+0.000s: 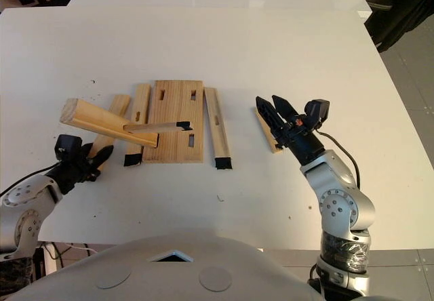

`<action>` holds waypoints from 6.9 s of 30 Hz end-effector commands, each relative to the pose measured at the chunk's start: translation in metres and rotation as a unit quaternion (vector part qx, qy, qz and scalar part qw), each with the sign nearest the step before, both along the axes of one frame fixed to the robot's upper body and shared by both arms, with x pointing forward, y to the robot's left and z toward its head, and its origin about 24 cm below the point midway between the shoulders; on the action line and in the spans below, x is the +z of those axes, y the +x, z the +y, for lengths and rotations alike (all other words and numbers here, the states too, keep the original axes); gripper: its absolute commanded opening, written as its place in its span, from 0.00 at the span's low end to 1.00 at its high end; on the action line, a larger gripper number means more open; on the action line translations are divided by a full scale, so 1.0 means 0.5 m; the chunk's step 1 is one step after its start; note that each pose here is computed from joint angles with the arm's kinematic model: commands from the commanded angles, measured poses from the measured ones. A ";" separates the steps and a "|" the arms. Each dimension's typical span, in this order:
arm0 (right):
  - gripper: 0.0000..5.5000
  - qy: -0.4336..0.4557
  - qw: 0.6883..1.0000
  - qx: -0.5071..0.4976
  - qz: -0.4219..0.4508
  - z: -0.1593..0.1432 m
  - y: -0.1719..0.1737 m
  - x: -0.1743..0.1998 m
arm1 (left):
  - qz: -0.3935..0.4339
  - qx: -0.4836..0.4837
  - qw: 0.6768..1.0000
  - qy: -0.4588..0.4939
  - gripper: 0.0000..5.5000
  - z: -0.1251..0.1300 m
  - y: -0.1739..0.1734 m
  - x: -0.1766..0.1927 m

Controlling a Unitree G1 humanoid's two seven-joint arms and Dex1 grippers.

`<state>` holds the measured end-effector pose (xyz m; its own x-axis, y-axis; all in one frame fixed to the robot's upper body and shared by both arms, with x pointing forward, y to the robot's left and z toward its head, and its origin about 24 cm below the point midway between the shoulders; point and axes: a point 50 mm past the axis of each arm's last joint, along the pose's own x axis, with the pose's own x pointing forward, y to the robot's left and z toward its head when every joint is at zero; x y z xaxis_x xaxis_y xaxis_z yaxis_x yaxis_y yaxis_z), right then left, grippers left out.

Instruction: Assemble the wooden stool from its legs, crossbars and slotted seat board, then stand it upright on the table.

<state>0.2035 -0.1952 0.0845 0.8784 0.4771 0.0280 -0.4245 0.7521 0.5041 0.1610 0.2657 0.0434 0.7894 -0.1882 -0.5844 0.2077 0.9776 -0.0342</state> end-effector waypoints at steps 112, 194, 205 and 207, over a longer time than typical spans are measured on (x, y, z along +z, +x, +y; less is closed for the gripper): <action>0.39 -0.004 0.776 0.574 -0.260 0.130 0.135 0.482 | -0.340 -0.514 0.735 -0.283 0.37 -0.234 0.106 0.426; 0.37 -0.350 0.753 0.534 -0.161 0.143 0.105 0.168 | -0.401 0.104 0.848 -0.330 0.57 -0.106 0.118 0.226; 0.37 -0.401 0.747 0.515 -0.127 0.133 0.113 0.132 | -0.391 0.122 0.853 -0.322 0.57 -0.140 0.112 0.192; 0.37 -0.405 0.749 0.509 -0.128 0.132 0.110 0.129 | -0.389 0.118 0.855 -0.322 0.57 -0.147 0.114 0.190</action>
<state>0.2586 -0.1171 0.1681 0.0079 0.9077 -0.4195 -0.9832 -0.0696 -0.1690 0.2164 0.1953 0.1393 0.9511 -0.0526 0.3044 0.2141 0.8227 -0.5267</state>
